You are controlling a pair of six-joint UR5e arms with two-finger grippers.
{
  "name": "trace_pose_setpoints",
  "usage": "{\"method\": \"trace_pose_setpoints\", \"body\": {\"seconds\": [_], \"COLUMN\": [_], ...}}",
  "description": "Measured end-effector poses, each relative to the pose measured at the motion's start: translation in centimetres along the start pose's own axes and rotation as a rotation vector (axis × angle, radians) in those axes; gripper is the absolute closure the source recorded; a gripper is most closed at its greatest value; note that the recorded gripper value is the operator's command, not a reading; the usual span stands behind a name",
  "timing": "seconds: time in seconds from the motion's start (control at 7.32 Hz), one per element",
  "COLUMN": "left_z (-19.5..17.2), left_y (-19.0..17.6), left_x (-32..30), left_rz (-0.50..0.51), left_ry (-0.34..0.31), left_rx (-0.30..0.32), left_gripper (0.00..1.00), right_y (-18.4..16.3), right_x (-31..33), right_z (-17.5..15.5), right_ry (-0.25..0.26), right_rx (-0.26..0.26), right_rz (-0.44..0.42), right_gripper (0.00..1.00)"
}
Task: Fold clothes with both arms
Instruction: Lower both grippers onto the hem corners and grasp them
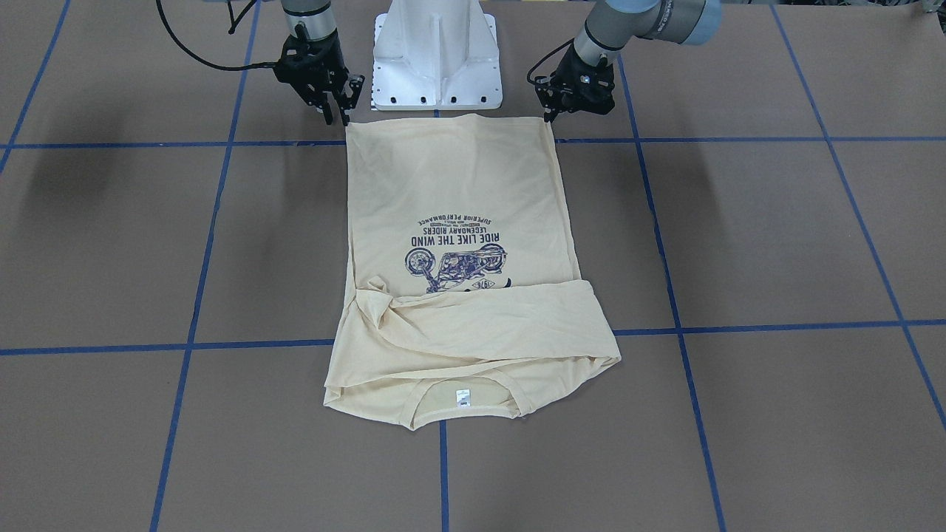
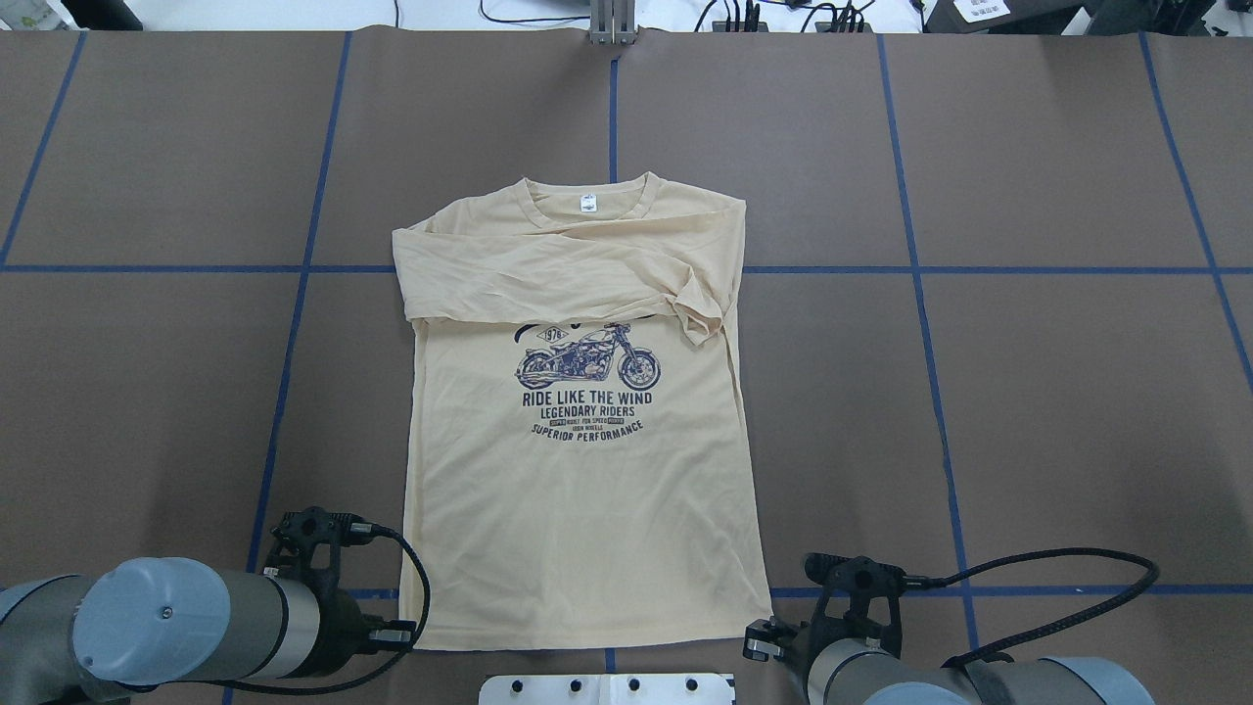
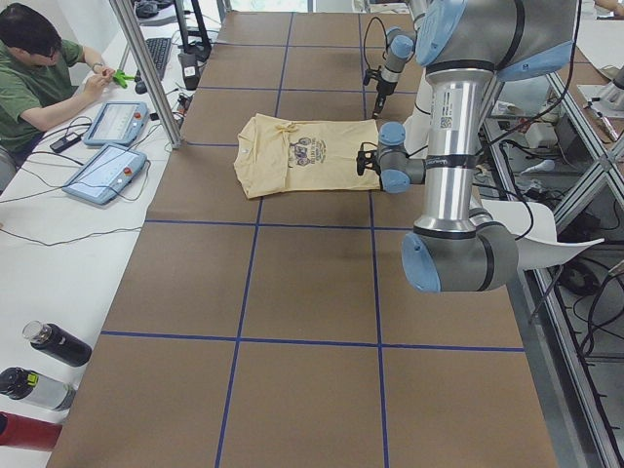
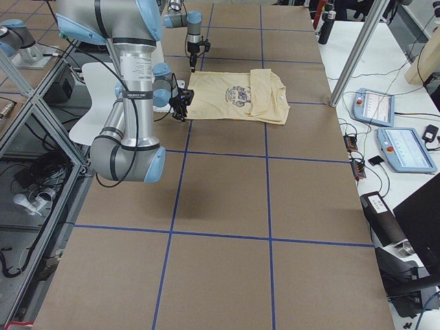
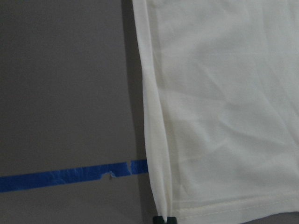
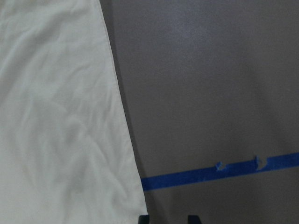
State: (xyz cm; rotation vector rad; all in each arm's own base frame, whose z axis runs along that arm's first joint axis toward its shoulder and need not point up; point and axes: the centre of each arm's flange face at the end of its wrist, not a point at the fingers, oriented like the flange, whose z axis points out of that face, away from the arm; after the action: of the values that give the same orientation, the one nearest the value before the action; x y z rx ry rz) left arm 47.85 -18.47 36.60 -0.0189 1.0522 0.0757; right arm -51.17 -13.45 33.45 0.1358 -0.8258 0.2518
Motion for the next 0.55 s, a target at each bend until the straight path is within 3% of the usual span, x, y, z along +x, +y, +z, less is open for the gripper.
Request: {"method": "trace_pose_setpoints", "body": {"seconds": [0.55], "left_z": [-0.1], "left_y": [0.2], "left_x": [0.1], "left_rz": [0.003], "left_ry": [0.003], "left_rx": [-0.002], "left_gripper": [1.00], "right_y": [0.6], "right_x": [-1.5], "right_z": [0.4], "right_ry": [-0.013], "right_rx": [-0.002], "right_rz": [0.001], "right_gripper": [0.67]}}
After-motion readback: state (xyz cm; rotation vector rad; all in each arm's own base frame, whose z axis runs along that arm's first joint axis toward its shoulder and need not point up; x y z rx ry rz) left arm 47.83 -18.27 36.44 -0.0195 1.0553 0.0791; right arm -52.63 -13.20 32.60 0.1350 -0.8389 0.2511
